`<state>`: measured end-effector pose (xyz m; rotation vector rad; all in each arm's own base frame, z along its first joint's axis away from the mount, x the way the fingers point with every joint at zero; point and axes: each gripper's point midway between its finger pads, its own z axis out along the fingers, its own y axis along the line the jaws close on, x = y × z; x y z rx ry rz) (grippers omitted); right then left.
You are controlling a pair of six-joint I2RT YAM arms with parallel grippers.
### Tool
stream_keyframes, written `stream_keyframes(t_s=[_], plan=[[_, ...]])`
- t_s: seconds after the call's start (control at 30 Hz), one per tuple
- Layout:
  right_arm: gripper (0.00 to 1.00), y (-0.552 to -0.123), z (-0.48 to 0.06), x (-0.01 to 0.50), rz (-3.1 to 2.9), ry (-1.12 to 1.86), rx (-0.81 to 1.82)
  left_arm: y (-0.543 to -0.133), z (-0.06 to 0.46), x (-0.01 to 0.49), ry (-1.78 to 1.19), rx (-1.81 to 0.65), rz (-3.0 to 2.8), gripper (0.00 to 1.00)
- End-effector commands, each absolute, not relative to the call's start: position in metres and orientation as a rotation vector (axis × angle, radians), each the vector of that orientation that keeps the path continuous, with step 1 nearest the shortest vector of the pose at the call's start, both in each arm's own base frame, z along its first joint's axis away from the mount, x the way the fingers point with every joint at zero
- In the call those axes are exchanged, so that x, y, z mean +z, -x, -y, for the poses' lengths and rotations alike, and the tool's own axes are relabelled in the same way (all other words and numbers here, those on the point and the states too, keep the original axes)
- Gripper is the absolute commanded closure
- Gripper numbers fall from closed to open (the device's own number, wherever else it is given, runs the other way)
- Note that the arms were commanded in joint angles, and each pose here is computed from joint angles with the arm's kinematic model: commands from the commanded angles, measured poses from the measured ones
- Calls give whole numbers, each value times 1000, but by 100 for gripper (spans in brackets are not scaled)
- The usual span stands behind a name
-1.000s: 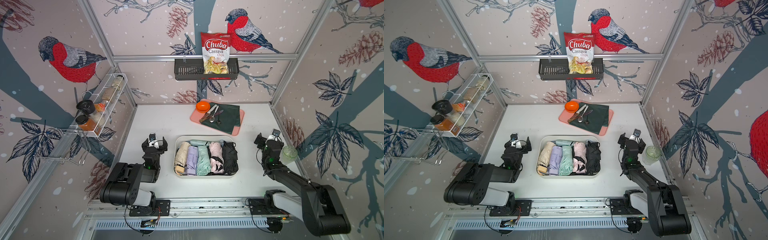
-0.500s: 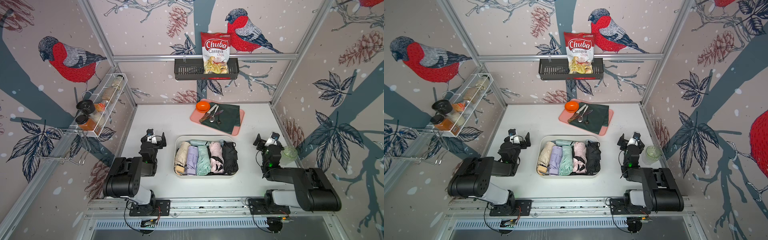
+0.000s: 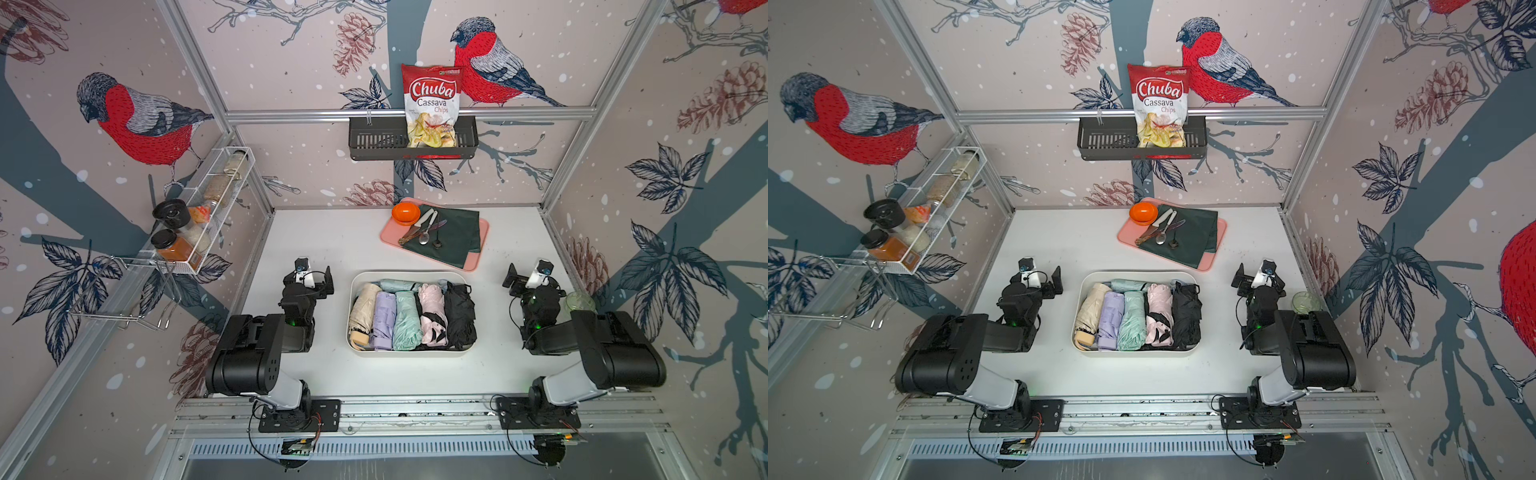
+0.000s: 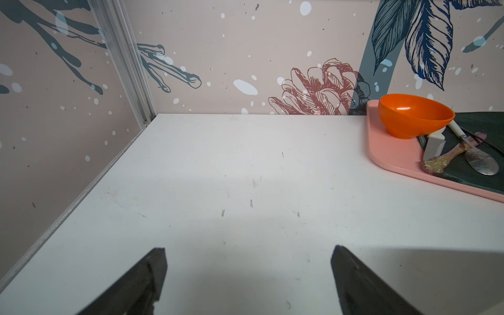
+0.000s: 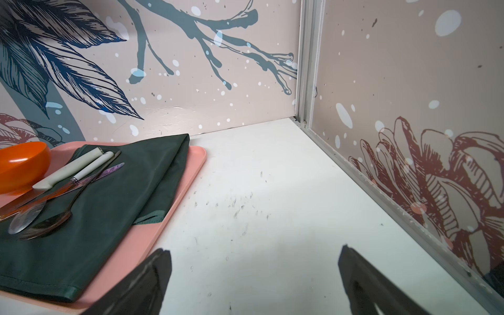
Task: Put the umbrella into the storage box
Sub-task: Reset both arms
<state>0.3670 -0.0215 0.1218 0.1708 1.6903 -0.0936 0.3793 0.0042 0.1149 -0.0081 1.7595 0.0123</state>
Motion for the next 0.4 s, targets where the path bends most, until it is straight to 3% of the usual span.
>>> stream_keyframes(t_s=[0.0,0.37], plan=[[0,-368,24,131,-1650,-199,-88,-381,-4,123,12,11,-1729,3],[0,-368,24,131,-1648,-200,-88,-381,-4,123,11,11,-1730,3]])
